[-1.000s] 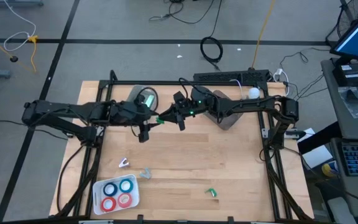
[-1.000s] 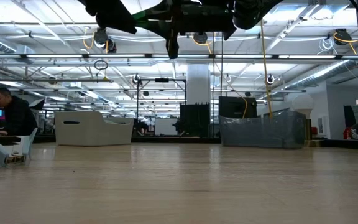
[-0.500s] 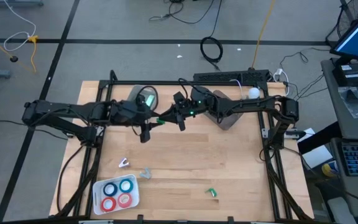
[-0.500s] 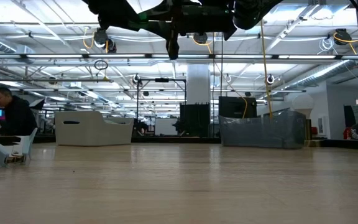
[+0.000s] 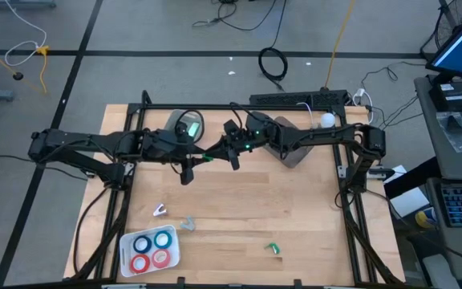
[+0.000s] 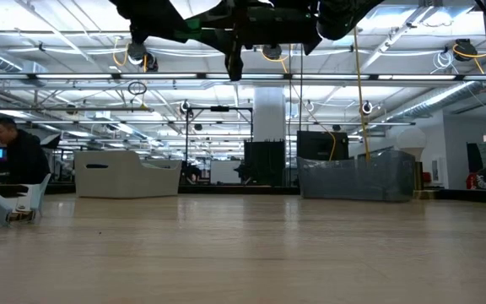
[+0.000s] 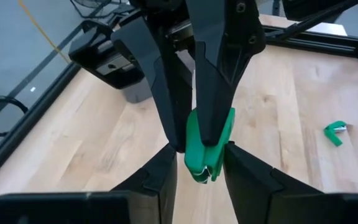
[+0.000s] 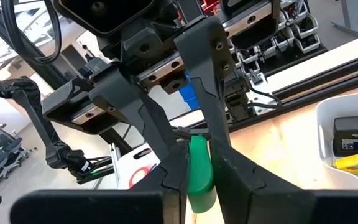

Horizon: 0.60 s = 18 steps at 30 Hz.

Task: Pick and place Stapler, Stapler remover, tape
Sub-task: Put the right green stapler into the gray bin

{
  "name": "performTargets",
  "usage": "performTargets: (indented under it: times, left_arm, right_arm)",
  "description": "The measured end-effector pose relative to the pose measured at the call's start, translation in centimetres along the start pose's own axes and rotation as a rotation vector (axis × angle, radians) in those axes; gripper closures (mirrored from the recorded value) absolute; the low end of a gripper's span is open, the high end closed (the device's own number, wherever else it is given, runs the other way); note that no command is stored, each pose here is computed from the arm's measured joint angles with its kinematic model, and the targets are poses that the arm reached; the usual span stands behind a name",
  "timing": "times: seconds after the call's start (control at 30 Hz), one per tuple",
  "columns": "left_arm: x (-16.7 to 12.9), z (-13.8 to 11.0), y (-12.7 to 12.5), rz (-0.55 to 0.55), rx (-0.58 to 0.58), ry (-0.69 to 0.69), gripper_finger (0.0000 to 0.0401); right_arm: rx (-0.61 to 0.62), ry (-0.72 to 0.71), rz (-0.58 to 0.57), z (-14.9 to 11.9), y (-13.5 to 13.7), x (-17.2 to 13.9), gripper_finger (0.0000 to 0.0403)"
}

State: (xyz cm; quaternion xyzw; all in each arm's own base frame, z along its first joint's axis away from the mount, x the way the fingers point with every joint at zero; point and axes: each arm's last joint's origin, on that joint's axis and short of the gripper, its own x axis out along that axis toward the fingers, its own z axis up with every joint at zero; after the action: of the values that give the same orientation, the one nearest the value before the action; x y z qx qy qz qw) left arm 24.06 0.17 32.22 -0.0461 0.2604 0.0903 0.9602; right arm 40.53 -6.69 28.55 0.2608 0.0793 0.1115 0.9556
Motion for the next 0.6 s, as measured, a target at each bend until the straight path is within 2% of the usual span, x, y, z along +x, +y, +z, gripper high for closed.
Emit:
performTargets:
  times: [0.6]
  left_arm:
    - [0.03, -0.44, 0.00, -0.002, -0.016, 0.046, 0.0280]
  right_arm:
    - [-0.026, -0.008, 0.029, 0.20, 0.15, -0.01, 0.0275]
